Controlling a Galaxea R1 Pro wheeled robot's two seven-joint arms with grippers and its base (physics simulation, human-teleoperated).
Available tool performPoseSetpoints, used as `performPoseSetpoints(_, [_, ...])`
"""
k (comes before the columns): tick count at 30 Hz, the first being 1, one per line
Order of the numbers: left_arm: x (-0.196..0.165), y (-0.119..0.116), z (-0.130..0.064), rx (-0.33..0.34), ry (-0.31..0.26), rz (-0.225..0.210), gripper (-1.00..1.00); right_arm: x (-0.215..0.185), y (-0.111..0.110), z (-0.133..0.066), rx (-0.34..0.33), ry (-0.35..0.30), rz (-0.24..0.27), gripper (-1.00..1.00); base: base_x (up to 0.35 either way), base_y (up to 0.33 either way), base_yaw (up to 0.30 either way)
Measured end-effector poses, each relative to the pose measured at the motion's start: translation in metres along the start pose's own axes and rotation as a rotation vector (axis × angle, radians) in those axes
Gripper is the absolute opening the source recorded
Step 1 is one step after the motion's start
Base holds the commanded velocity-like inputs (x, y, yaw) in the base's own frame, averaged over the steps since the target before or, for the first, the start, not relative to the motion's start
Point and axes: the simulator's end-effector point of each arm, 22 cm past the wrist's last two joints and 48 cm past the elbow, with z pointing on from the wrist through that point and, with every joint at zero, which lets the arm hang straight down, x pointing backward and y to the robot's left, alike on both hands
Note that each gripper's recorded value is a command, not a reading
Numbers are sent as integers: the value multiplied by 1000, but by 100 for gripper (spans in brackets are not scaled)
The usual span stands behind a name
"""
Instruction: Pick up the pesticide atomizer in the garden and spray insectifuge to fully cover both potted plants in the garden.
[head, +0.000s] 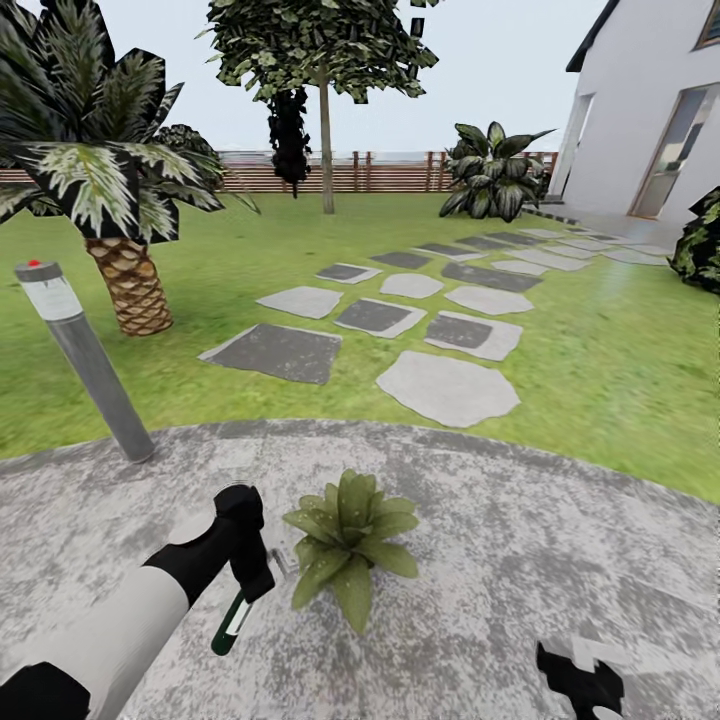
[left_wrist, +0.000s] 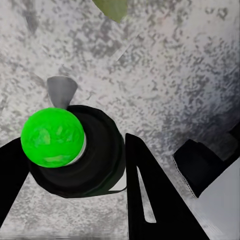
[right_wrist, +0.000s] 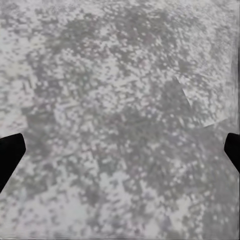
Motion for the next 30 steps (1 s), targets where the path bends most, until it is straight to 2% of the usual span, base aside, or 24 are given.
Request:
performPoseSetpoints(4, [20, 1, 17, 18, 48, -39, -100, -1, 2, 0, -5, -3, -13, 100, -25, -21, 3])
performPoseSetpoints(6, [34, 5, 30, 35, 21, -123, -100, 0, 6, -1, -10, -2, -13, 100, -1, -1, 153])
performPoseSetpoints(9, [35, 15, 34, 1, 1, -158, -100, 2, 13, -2, -18, 1, -10, 100, 0, 0, 243])
performPoseSetpoints(18, [14, 2, 30, 20, -35, -150, -100, 2, 15, -2, -21, 3, -9, 100, 0, 0, 274])
performPoseSetpoints(22, [3, -18, 27, 90, -46, -131, -100, 2, 15, -3, -21, 3, -9, 100, 68, -29, 277])
performPoseSetpoints(26, [2, -21, 25, 106, -45, -124, -100, 2, 15, -3, -20, 2, -9, 100, 202, -161, 250])
performPoseSetpoints(30, [1, -21, 25, 107, -46, -122, -100, 2, 15, -2, -20, 2, -9, 100, 52, -255, 42])
